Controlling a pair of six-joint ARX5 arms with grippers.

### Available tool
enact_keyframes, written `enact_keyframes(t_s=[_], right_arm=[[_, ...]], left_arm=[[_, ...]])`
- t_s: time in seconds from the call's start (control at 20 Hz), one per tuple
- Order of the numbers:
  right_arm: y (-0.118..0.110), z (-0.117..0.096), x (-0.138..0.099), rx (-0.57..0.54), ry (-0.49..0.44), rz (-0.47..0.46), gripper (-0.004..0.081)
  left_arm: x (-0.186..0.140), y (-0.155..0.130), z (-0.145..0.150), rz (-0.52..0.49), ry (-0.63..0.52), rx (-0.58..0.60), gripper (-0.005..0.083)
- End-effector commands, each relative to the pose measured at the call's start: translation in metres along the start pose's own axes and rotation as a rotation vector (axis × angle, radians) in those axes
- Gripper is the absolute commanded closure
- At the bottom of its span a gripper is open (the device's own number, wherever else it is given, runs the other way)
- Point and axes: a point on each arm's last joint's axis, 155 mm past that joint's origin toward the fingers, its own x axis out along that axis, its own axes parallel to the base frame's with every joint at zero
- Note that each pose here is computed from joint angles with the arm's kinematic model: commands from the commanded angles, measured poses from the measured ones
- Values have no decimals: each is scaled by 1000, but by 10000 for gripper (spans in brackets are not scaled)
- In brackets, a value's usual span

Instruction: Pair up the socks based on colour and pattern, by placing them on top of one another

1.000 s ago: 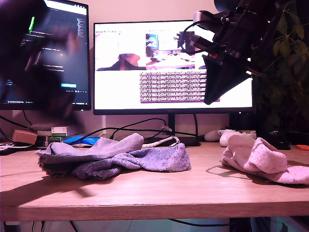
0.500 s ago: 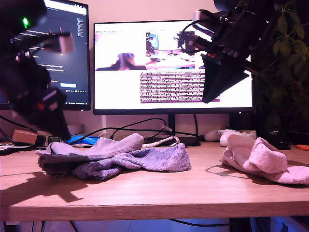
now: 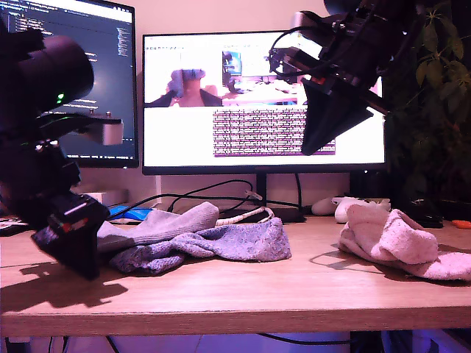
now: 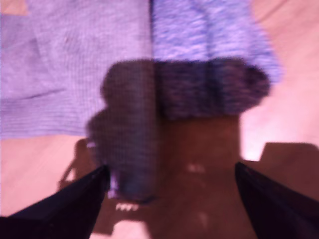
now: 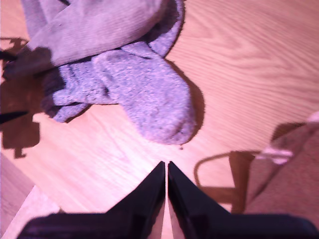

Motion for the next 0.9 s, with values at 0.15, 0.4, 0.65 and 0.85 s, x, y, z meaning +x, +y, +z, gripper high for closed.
enact_keyframes(t_s=[0.15,0.4,0.65,0.85], right_arm=[[7,-8,8,-10,29,18,780],[7,-8,8,-9,29,18,780],[7,-8,8,-9,29,18,780],[7,-9,8,-8,32,18,780]], left_arm=[[-3,6,12,22,-24,14,431],[-4,5,9,13,-3,18,793],[-15,13,26,15,-9,14,793],[-32,11,44,-40,-11,-24,794]])
